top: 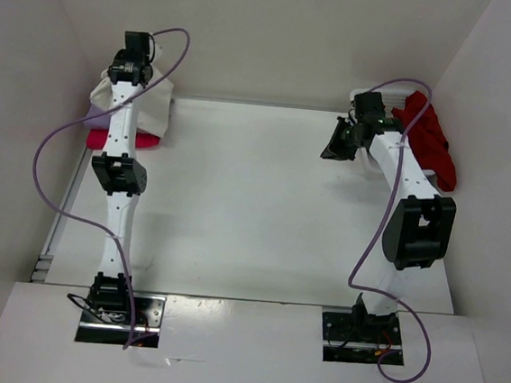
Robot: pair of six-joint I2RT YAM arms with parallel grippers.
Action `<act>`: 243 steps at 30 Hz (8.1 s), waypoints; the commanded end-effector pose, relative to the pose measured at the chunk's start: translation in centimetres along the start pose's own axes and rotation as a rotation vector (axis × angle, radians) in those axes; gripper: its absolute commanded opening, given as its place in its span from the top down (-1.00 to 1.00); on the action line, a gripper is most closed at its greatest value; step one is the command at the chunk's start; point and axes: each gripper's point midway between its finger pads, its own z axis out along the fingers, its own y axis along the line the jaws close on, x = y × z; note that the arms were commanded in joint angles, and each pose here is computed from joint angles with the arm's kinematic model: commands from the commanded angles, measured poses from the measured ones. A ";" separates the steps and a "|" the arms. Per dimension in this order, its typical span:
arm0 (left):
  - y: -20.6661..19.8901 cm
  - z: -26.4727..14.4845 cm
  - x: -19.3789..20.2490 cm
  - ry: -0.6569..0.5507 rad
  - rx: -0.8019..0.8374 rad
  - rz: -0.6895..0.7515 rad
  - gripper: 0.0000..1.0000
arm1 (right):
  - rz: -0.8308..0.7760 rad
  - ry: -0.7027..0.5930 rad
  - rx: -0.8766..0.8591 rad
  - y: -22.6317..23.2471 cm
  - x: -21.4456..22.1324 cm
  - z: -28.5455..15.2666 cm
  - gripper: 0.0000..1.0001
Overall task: Fold and stack the t-shirts
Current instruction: Put the neatly folded tshirt into the corner of the board with the left arm, then grab crumpled tshirt from bin with the right arm, then move the tshirt to the center of the board, then flatten out the tshirt
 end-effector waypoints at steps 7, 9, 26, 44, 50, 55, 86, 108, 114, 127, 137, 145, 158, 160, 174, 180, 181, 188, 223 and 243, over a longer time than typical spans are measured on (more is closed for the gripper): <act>2.9 5.3 5.3 0.133 -0.170 -0.041 0.49 | -0.029 -0.001 -0.054 2.0 -1.6 -0.5 0.72; 4.1 6.1 7.0 0.178 -0.207 -0.035 0.19 | -0.034 0.011 -0.054 2.3 -1.4 -0.3 0.72; 4.5 -1.0 1.5 -0.149 0.178 -0.246 -0.43 | -0.069 0.005 -0.048 3.5 -1.7 -0.6 0.61; -21.0 -34.0 -10.0 -0.885 1.708 0.068 -0.52 | 0.202 -0.370 0.683 -19.1 -17.8 -8.4 -1.00; -26.8 -36.4 -7.7 -0.774 1.876 0.122 -0.63 | 0.220 -0.332 0.630 -22.7 -19.6 -0.9 -1.00; -28.9 -35.5 -6.9 -0.680 1.840 0.155 -0.76 | 0.208 -0.224 0.595 -24.3 -17.6 5.9 -1.00; -20.0 -33.3 -8.7 -0.600 1.308 0.058 -0.82 | -0.384 -1.048 -0.403 19.7 -16.6 -36.8 1.00; -0.8 -24.6 -0.4 -0.425 0.620 -0.114 -0.99 | -0.344 -0.461 -0.279 21.1 -9.9 -14.9 -0.95; -13.7 -34.3 2.8 -0.583 1.040 0.344 -0.99 | -0.331 -0.260 0.052 13.2 -4.0 -9.1 -0.90; -32.5 -44.9 3.9 -0.656 1.316 0.536 -0.99 | -0.022 0.143 0.082 1.4 13.7 3.2 -0.44; -44.6 -52.3 4.6 -0.705 1.499 0.618 -0.99 | 0.092 0.113 0.071 -1.0 13.6 5.3 -0.58; -48.4 -47.0 4.9 -0.577 1.317 0.520 -0.39 | 0.114 0.208 -0.002 -0.6 15.4 8.3 -0.49; -42.0 -45.9 1.0 -0.592 1.200 0.466 1.00 | 0.125 0.198 -0.062 0.3 12.7 7.4 1.00; -36.7 -44.7 -1.9 -0.657 1.086 0.415 1.00 | 0.115 0.106 -0.075 1.3 8.7 5.2 1.00; 1.5 -35.2 -5.6 -0.704 0.307 0.037 1.00 | -0.009 -0.589 -0.131 5.3 -10.6 -19.7 1.00; 3.0 -34.2 -2.9 -0.658 0.268 0.037 1.00 | -0.044 -0.612 -0.131 5.6 -10.1 -21.8 1.00; 2.7 -33.9 -2.4 -0.640 0.268 0.045 1.00 | -0.045 -0.613 -0.131 5.6 -9.9 -22.0 1.00; 5.5 -32.1 0.3 -0.557 0.169 0.002 1.00 | -0.071 -0.655 -0.145 5.9 -9.0 -24.6 1.00; -19.2 -16.4 20.1 0.145 0.956 -0.079 -0.71 | -0.009 -0.042 0.403 -3.1 -3.3 9.5 -0.69; -29.3 -22.6 21.3 0.246 1.507 -0.060 0.70 | -0.003 0.161 0.396 -6.0 3.7 14.1 1.00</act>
